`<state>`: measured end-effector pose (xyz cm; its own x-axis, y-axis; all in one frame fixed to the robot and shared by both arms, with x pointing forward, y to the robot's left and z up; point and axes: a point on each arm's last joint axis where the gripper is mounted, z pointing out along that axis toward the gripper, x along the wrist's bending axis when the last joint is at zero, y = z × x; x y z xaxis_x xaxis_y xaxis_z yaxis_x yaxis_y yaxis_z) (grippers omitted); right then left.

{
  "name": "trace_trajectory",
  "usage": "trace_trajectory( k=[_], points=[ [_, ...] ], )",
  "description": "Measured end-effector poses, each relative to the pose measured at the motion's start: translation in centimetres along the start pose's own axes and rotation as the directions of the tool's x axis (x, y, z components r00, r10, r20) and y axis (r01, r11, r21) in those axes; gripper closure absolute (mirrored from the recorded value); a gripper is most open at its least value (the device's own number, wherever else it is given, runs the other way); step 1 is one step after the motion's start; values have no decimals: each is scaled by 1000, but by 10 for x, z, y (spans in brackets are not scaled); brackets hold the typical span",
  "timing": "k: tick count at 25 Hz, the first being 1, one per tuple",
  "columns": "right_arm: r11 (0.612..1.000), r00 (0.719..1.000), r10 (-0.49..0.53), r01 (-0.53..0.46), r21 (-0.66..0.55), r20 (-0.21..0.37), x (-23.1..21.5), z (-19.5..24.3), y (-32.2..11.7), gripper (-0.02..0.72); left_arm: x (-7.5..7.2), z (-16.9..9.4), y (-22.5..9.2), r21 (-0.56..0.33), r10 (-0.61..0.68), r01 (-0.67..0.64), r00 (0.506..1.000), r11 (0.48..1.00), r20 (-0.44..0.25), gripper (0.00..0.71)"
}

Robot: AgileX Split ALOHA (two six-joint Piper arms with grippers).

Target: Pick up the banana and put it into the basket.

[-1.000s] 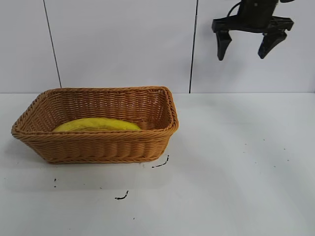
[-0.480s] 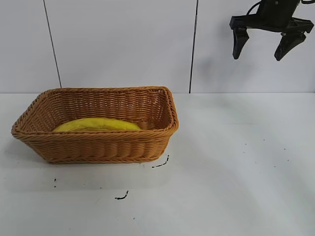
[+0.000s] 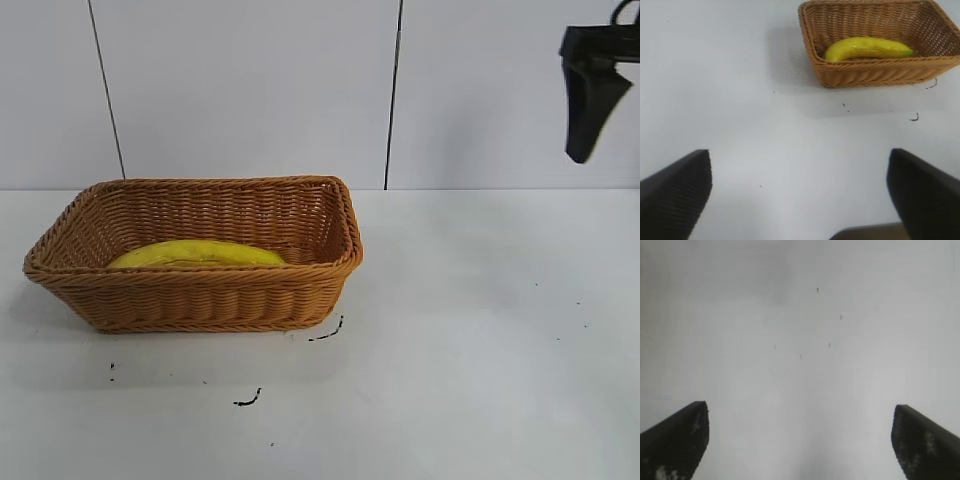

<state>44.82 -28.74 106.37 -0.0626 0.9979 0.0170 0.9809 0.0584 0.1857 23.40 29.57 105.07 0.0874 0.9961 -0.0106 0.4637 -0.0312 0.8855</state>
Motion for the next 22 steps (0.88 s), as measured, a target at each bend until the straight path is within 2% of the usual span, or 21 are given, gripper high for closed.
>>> trace_trajectory(
  k=[5,11,17,22],
  points=[
    [981,1000,-3,4,-194,4,1,-3,-61,11,0,0,0,0,0,0,1000,1000,0,20],
    [937,1000,-5,7,-349,8,2,7,-125,11,0,0,0,0,0,0,1000,1000,0,20],
    [839,1000,-7,14,-545,15,2,-11,-157,11,0,0,0,0,0,0,1000,1000,0,20],
    [787,999,23,-46,-616,-45,5,-17,-168,11,0,0,0,0,0,0,1000,1000,0,20]
  ],
)
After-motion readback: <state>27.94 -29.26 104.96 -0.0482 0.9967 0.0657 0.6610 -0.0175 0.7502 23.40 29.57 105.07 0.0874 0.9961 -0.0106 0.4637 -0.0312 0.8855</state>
